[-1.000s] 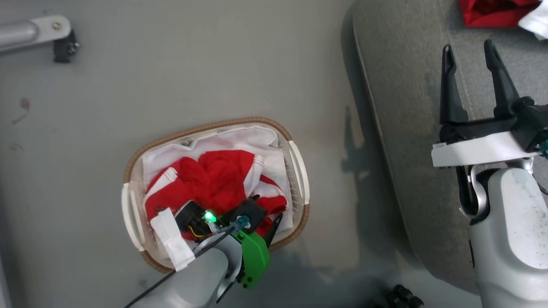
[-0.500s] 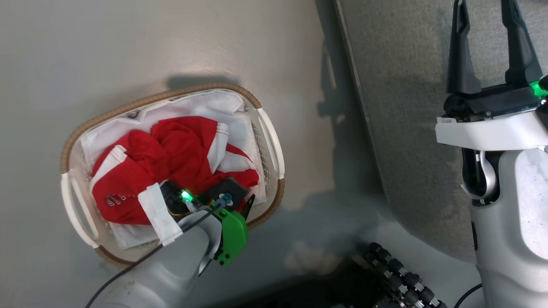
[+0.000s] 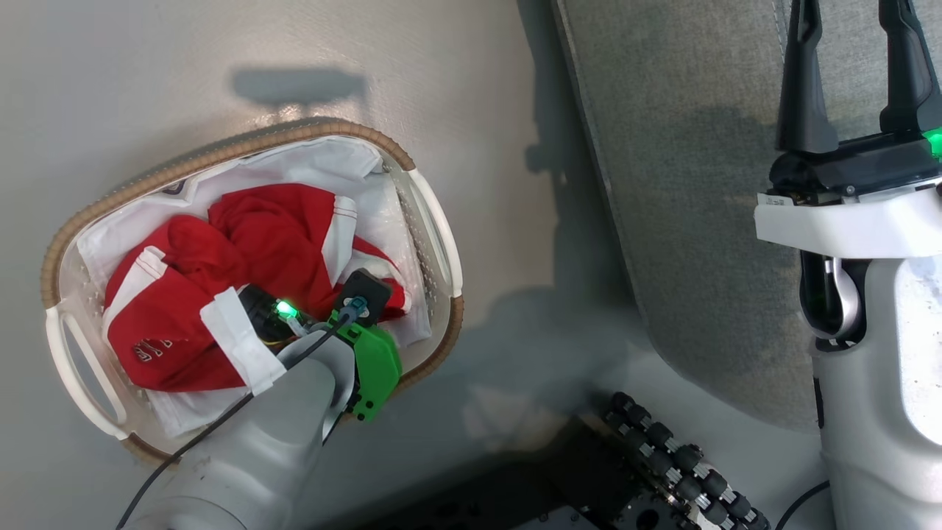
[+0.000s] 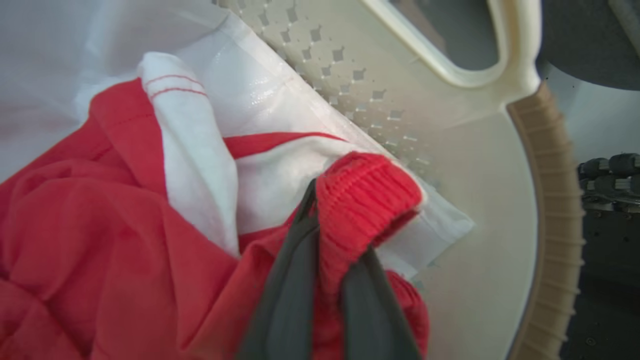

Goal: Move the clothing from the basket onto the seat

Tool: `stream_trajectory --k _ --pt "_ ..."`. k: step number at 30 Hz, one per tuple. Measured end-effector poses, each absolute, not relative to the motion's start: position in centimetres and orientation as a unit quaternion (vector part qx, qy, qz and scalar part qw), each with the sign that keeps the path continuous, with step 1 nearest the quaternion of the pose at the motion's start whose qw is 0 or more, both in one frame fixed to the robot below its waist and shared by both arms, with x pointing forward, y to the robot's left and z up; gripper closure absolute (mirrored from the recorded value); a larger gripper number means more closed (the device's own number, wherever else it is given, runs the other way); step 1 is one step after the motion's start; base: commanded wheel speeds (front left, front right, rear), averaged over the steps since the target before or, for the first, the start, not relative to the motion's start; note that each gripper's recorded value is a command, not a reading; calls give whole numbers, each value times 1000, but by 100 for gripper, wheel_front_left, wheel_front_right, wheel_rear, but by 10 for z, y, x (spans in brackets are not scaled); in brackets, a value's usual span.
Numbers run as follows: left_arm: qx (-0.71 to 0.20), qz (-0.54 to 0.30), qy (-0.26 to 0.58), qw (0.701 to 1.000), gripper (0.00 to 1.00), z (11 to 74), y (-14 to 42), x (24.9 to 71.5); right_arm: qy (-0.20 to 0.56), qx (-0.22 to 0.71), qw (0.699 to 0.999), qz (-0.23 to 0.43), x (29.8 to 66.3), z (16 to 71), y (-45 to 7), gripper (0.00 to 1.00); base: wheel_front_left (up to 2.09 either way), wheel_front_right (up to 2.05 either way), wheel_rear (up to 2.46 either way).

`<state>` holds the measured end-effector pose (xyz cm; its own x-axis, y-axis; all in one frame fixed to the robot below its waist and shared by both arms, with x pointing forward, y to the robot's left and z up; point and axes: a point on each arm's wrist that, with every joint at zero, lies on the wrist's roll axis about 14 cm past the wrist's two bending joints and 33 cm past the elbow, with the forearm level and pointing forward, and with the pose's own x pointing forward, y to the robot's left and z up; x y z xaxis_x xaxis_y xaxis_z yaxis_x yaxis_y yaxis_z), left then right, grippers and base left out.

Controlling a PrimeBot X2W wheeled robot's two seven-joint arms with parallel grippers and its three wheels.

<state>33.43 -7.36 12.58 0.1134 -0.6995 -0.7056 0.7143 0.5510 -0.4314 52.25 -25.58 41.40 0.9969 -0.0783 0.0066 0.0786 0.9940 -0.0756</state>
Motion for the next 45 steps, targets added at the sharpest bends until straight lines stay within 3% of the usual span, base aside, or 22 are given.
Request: stream_trajectory --k 4,15,26,35,45 --pt "-4 -458 460 760 100 136 -73 346 0 -40 999 -36 522 416 -253 0 0 0 0" --pt "-58 -388 375 840 100 207 -61 402 23 -64 997 -24 497 425 -242 0 0 0 0" --pt "-65 -354 191 913 100 345 -36 455 22 -63 998 -13 453 453 -226 0 0 0 0" --pt "-14 -364 32 931 100 468 -21 465 -5 -46 999 4 419 484 -209 0 0 0 0" --pt "51 -365 -117 922 100 603 -18 461 -64 -22 997 42 393 527 -179 0 0 0 0"
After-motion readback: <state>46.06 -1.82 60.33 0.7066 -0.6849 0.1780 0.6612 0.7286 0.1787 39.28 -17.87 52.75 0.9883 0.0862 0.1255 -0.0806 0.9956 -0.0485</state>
